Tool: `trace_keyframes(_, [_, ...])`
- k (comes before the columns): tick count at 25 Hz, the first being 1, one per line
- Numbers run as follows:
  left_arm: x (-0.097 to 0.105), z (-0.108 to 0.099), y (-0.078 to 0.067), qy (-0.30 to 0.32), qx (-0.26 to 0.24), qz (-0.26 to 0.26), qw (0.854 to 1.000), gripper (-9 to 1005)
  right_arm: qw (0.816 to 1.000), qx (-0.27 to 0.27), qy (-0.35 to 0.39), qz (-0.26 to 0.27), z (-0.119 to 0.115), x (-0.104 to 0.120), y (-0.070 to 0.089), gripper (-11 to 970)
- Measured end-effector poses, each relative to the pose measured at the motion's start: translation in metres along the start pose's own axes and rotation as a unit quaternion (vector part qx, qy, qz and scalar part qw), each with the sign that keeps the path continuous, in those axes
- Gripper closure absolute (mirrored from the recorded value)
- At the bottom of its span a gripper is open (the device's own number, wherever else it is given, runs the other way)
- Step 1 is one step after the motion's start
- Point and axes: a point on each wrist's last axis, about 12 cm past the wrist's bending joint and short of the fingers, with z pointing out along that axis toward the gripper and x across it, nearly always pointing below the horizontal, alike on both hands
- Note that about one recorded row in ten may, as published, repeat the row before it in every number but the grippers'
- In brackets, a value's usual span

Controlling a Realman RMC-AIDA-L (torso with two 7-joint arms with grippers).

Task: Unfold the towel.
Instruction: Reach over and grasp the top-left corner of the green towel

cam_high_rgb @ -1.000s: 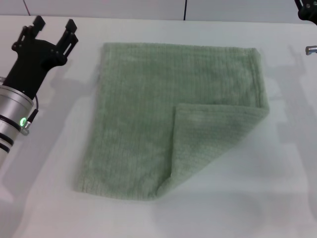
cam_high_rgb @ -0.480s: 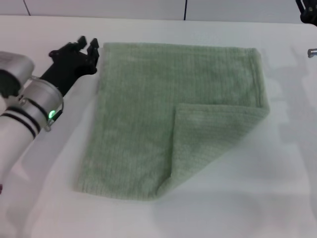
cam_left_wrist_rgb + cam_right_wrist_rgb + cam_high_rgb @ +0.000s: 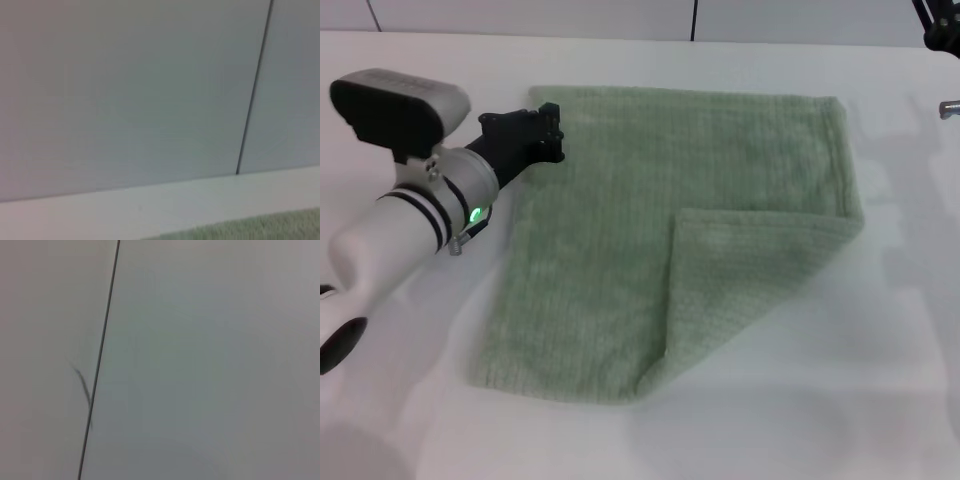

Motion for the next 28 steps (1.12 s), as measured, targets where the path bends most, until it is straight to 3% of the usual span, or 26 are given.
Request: trace_keyframes(28, [0.0063,0.0088,-0.0046,0.069,-0.009,0.001,0.998,997,1.0,-0.013,-0.001,0.001,0.0077,-0.0018,0.0056,172])
